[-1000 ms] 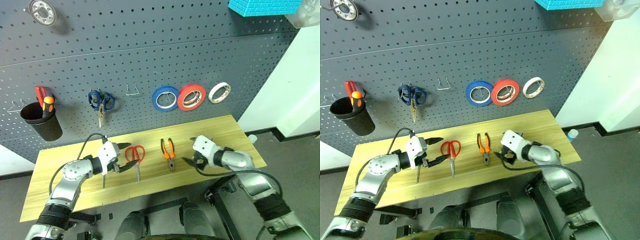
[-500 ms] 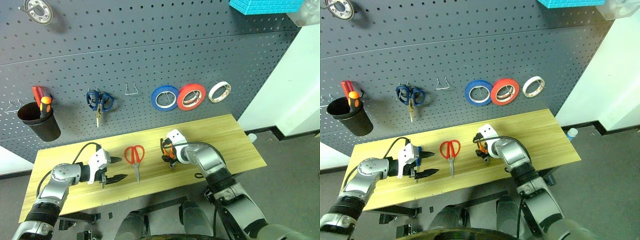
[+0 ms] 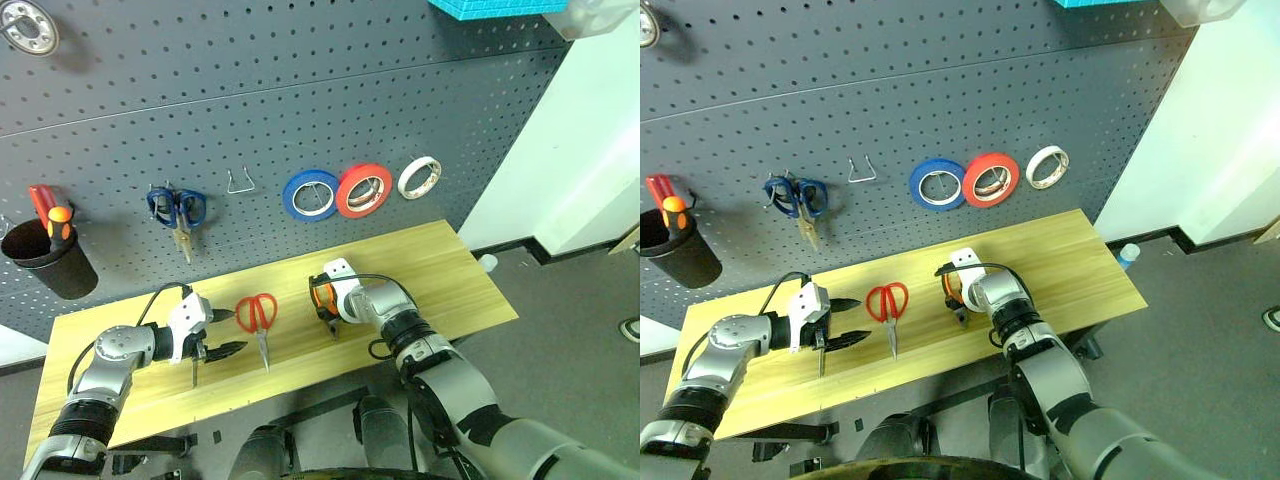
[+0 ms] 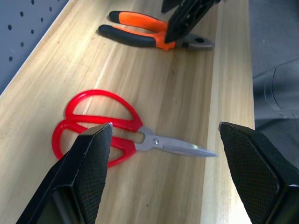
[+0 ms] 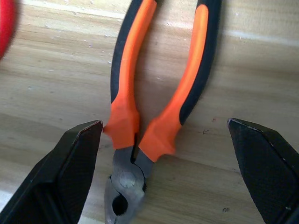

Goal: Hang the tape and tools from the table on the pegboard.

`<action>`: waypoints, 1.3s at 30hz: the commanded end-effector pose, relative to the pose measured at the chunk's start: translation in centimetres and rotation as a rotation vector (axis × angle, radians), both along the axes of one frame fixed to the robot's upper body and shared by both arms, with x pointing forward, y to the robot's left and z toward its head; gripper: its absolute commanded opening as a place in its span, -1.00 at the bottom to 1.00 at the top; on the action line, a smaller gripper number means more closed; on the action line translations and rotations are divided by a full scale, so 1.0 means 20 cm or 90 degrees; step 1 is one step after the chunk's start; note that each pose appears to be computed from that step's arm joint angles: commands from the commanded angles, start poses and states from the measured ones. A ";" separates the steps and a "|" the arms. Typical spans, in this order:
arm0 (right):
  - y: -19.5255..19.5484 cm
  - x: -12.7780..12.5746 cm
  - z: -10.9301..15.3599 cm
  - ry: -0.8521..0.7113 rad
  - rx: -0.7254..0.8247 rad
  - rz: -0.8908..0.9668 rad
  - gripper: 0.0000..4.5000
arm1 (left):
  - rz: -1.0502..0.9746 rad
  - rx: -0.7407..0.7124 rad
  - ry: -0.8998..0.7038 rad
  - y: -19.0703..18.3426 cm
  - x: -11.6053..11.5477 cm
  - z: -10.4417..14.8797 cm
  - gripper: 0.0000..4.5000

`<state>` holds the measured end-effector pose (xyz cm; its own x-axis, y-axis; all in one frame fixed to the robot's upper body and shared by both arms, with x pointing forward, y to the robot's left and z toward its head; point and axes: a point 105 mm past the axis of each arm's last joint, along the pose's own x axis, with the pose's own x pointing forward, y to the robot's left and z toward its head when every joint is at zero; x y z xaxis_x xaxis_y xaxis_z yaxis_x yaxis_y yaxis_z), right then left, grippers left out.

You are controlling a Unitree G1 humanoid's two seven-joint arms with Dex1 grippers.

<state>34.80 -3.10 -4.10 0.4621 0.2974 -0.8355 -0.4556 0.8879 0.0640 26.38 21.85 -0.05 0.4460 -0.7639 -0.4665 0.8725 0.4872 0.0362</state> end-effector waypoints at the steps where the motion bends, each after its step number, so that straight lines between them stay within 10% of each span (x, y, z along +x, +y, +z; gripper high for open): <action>1: 0.09 0.04 0.07 -0.024 0.025 0.017 0.98 | -0.017 -0.007 -0.002 -0.01 -0.01 0.04 0.70; 15: 0.10 0.02 -0.02 -0.038 -0.033 0.046 0.98 | -0.004 -0.004 -0.010 -0.01 -0.01 0.03 0.70; 23: 0.11 0.02 -0.02 -0.037 -0.024 0.048 -0.03 | 0.003 -0.005 -0.013 -0.01 -0.01 0.02 0.70; 29: 0.12 0.03 0.01 -0.044 -0.007 0.070 -0.07 | 0.017 -0.011 -0.021 -0.01 -0.02 0.03 0.70; 39: 0.12 -0.05 0.44 -0.396 0.055 0.428 -0.07 | 0.191 -0.138 -0.217 0.18 -0.05 0.35 0.70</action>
<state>34.65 -3.78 0.88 0.5711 0.5721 -0.5887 -0.8050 0.5307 -0.2651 25.30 24.70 4.94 0.7217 -0.6671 -0.1847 0.6903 0.7131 0.1223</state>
